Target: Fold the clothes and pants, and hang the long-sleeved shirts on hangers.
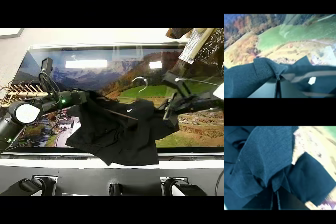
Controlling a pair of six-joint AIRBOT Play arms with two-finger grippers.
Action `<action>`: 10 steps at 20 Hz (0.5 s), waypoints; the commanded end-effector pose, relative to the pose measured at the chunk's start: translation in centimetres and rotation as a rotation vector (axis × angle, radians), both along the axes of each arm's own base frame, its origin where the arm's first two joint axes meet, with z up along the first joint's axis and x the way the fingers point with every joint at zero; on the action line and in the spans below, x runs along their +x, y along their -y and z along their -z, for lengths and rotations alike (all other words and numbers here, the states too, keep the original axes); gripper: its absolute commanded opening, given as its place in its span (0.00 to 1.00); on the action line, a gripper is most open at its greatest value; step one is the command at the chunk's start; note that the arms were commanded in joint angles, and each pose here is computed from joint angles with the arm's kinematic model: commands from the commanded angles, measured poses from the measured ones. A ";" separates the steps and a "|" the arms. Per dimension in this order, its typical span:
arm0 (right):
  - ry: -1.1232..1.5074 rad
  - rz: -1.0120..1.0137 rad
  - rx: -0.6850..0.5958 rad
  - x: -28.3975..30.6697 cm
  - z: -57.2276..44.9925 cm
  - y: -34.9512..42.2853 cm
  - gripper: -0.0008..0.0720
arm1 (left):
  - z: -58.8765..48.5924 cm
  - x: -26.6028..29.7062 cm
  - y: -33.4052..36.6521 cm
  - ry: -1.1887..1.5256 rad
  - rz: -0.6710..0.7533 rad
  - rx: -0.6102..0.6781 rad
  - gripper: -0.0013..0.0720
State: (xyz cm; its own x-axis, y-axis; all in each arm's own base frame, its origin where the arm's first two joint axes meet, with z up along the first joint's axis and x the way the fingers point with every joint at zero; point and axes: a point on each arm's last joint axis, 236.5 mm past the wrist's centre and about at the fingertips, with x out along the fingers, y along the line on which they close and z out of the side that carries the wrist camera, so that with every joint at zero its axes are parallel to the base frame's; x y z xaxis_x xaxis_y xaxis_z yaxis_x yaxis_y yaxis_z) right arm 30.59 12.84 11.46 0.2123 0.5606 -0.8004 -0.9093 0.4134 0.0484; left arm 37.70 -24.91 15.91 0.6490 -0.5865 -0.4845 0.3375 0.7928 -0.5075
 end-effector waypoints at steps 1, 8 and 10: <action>-0.026 -0.025 -0.083 0.4 2.5 -2.1 0.04 | -2.0 0.3 0.4 0.045 0.002 -0.021 0.05; 0.141 0.161 -0.057 6.6 2.1 -4.7 0.04 | -5.8 -3.9 2.5 0.080 0.176 0.047 0.04; 0.208 0.212 -0.035 8.2 0.0 -4.5 0.04 | -3.7 -6.4 3.5 0.015 0.255 0.109 0.04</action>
State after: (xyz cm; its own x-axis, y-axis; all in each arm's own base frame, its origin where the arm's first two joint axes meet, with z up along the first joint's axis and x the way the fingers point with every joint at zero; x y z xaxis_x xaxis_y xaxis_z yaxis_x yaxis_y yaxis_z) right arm 35.87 17.14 9.24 0.3576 0.4682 -0.8080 -0.8562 0.5099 -0.0834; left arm 34.37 -27.42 21.09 0.5883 -0.6649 -0.4602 0.4956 0.7462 -0.4445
